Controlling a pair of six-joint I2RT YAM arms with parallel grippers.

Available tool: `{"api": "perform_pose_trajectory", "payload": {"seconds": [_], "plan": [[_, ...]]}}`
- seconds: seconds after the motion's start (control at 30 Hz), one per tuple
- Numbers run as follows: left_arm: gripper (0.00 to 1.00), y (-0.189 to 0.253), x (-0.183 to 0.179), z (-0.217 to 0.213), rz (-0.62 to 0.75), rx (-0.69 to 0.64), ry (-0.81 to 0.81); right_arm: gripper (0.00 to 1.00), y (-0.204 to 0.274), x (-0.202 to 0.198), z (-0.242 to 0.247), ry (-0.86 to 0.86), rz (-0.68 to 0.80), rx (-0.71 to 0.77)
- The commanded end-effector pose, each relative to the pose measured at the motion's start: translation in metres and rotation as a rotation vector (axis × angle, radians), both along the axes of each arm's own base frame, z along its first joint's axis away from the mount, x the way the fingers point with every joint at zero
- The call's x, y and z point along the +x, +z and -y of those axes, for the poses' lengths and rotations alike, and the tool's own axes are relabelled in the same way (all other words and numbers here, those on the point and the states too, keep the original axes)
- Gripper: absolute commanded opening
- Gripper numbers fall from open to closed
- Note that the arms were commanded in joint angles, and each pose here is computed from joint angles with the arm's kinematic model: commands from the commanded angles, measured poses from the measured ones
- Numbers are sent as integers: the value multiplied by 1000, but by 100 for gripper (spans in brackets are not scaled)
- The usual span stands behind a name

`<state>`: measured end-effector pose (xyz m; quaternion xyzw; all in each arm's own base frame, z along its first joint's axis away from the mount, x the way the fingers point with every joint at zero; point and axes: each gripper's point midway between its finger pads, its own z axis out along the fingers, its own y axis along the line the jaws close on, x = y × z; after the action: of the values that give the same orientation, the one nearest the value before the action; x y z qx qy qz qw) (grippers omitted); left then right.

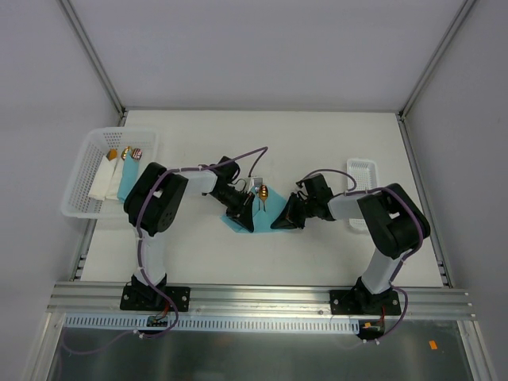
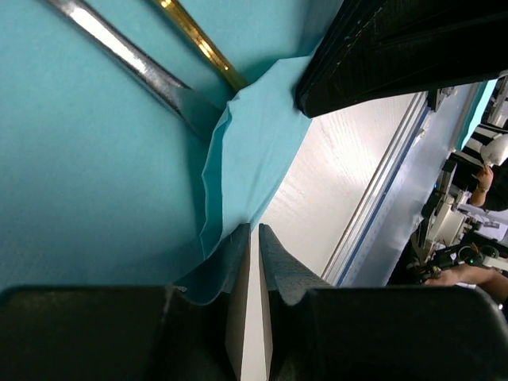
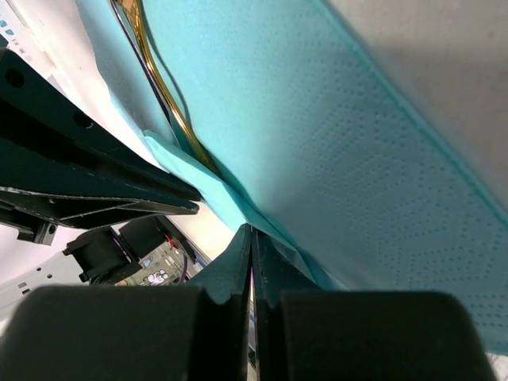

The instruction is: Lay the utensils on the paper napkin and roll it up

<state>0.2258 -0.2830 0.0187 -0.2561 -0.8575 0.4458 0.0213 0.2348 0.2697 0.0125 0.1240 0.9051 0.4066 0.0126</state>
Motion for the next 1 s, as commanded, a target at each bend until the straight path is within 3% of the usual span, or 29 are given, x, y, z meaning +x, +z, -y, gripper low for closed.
{"api": "perform_pose_trajectory", "payload": {"seconds": [0.0, 0.43, 0.77, 0.97], "plan": [[11, 0, 6, -20, 60, 44, 13, 0, -22, -6, 21, -25, -31, -107], [11, 4, 18, -47, 79, 122, 43, 0, -21, -3, 28, -27, -30, -110], [12, 71, 29, -23, 265, -35, -23, 0, -15, 0, 25, -12, -23, -103], [11, 69, 20, -5, 215, -58, -53, 0, -12, 4, 24, -8, -15, -103]]}}
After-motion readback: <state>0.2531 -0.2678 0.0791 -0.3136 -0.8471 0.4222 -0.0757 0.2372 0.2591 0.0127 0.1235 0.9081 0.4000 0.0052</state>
